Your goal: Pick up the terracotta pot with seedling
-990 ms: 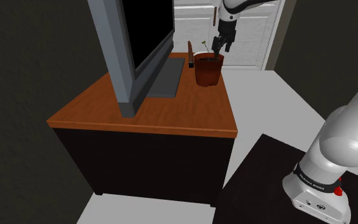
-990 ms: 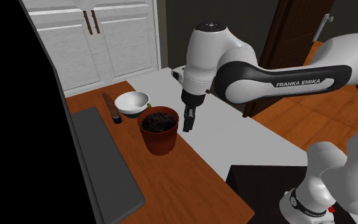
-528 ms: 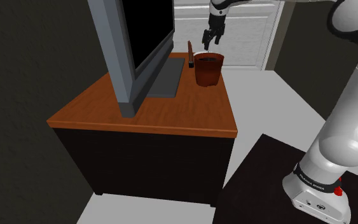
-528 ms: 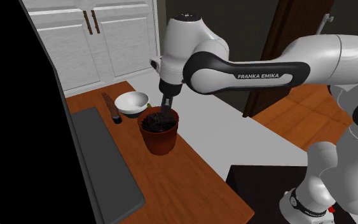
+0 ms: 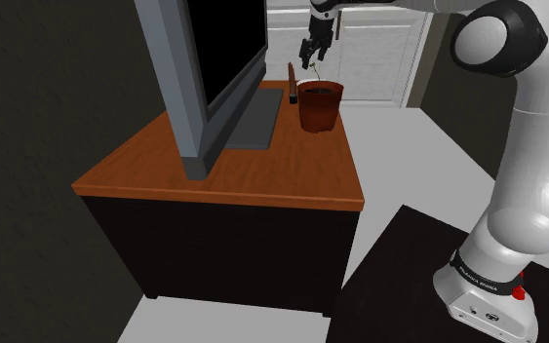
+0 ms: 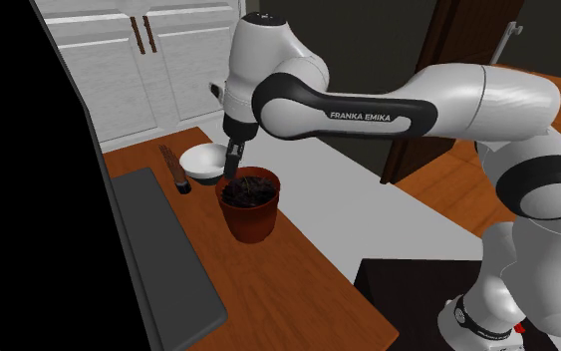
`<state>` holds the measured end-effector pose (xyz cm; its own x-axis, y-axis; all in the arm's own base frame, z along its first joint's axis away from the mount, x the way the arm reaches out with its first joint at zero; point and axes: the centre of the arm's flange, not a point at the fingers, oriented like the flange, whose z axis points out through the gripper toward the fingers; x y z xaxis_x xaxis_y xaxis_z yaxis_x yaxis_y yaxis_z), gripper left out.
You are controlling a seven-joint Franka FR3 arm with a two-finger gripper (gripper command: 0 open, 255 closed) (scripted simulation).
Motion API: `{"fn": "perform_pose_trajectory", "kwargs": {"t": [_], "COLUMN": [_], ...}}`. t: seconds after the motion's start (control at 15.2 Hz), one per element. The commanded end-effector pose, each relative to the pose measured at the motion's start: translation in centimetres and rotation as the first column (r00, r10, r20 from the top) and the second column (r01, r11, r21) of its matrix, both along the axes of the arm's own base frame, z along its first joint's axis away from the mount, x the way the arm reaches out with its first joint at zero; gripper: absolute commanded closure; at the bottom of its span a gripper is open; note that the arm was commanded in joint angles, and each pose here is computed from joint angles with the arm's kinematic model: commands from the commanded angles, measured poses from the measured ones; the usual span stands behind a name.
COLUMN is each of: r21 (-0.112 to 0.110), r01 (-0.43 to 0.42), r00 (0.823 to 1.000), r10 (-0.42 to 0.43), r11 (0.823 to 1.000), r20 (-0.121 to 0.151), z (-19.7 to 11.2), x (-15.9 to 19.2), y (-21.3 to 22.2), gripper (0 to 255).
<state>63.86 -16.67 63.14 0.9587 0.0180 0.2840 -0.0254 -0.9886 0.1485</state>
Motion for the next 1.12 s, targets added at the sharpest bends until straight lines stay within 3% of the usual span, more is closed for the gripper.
{"fn": "perform_pose_trajectory", "kwargs": {"t": [0.0, 0.33, 0.4, 1.06], "r21": [0.0, 0.0, 0.0, 0.0], "r01": [-0.001, -0.001, -0.001, -0.001], "r00": [1.0, 1.0, 1.0, 1.0], "r10": [0.001, 0.001, 0.001, 0.001], "r11": [1.0, 1.0, 1.0, 1.0], "r20": [0.002, 0.002, 0.002, 0.002], "z": [-0.9, -2.8, -2.8, -2.3], "x": [0.1, 0.1, 0.0, 0.1], "y": [0.0, 0.0, 0.0, 0.0], "gripper": [0, 0, 255, 255]}}
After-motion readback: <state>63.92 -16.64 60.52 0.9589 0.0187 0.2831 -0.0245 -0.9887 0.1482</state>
